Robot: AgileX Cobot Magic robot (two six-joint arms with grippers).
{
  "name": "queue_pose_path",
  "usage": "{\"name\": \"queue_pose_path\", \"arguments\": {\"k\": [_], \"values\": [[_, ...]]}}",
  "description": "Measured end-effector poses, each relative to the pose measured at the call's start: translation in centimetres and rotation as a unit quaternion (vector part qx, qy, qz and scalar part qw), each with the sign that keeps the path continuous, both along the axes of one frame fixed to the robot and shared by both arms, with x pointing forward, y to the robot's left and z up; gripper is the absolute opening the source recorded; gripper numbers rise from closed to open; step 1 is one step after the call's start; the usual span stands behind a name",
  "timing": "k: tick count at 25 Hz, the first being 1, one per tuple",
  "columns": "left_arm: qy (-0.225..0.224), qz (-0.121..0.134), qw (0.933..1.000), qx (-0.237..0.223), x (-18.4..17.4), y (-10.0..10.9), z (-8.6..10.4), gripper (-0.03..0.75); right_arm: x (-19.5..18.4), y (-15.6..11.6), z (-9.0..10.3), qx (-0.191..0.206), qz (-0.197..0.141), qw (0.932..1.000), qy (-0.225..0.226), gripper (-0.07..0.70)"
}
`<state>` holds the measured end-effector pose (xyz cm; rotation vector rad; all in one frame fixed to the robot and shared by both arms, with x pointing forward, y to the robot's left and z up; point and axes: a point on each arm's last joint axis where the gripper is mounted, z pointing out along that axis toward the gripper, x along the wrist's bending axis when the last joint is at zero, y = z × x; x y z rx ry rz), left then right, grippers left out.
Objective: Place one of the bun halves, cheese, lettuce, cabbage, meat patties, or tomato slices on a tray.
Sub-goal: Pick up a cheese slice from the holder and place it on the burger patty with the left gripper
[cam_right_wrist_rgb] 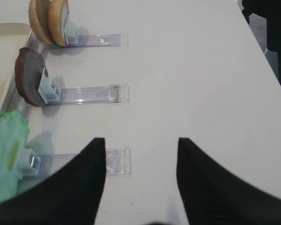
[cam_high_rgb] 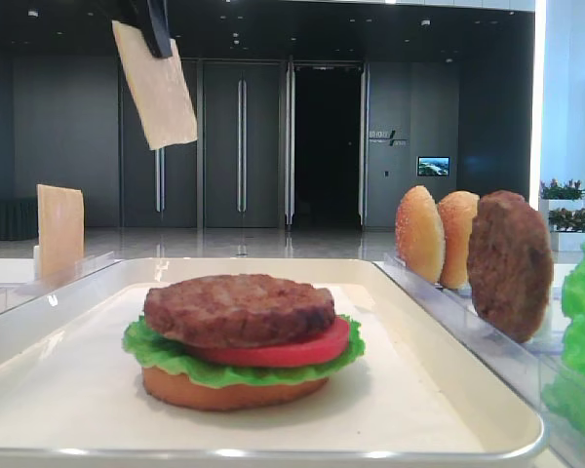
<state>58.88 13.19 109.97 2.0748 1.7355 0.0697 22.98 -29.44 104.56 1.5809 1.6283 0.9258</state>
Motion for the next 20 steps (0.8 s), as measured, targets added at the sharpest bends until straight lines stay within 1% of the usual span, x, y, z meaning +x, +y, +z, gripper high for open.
{"name": "queue_pose_path", "arguments": {"k": [3,5,8,10,11,13,14,15,17,18,19,20], "values": [[-0.009,-0.016,0.9987,-0.047,-2.7,0.4,0.5,0.035,0.0,0.0,0.0,0.000,0.000,1.0000,0.000,0.363],[-0.002,-0.026,0.9967,-0.076,-4.6,0.6,0.0,0.035,0.0,0.0,0.0,0.000,0.000,1.0000,0.000,0.363],[0.002,-0.033,0.9930,-0.113,-7.2,1.1,-0.7,0.035,0.0,0.0,0.0,0.000,0.000,1.0000,0.000,0.363],[-0.004,-0.039,0.9900,-0.135,-8.8,1.5,-1.2,0.035,0.0,0.0,0.0,0.000,0.000,1.0000,0.000,0.363],[-0.002,-0.040,0.9883,-0.147,-9.5,1.6,-1.7,0.035,0.0,0.0,0.0,0.000,0.000,1.0000,0.000,0.363],[-0.005,-0.054,0.9843,-0.168,-11.1,1.9,-2.5,0.035,0.0,0.0,0.0,0.000,0.000,1.0000,0.000,0.363],[-0.008,-0.059,0.9812,-0.184,-11.8,1.9,-2.8,0.035,0.0,0.0,0.0,0.000,0.000,1.0000,0.000,0.363],[-0.011,-0.069,0.9776,-0.198,-12.5,2.0,-3.2,0.035,0.0,0.0,0.0,0.000,0.000,1.0000,0.000,0.363],[-0.029,-0.092,0.9693,-0.226,-13.8,2.1,-3.9,0.035,0.0,0.0,0.0,0.000,0.000,1.0000,0.000,0.363],[-0.031,-0.097,0.9647,-0.243,-14.3,2.0,-4.4,0.035,0.0,0.0,0.0,0.000,0.000,1.0000,0.000,0.362],[-0.037,-0.108,0.9600,-0.256,-14.8,2.0,-4.9,0.035,0.0,0.0,0.0,0.000,0.000,1.0000,0.000,0.361],[-0.044,-0.122,0.9568,-0.260,-15.2,2.0,-5.5,0.035,0.0,0.0,0.0,0.000,0.000,1.0000,0.000,0.361]]}}
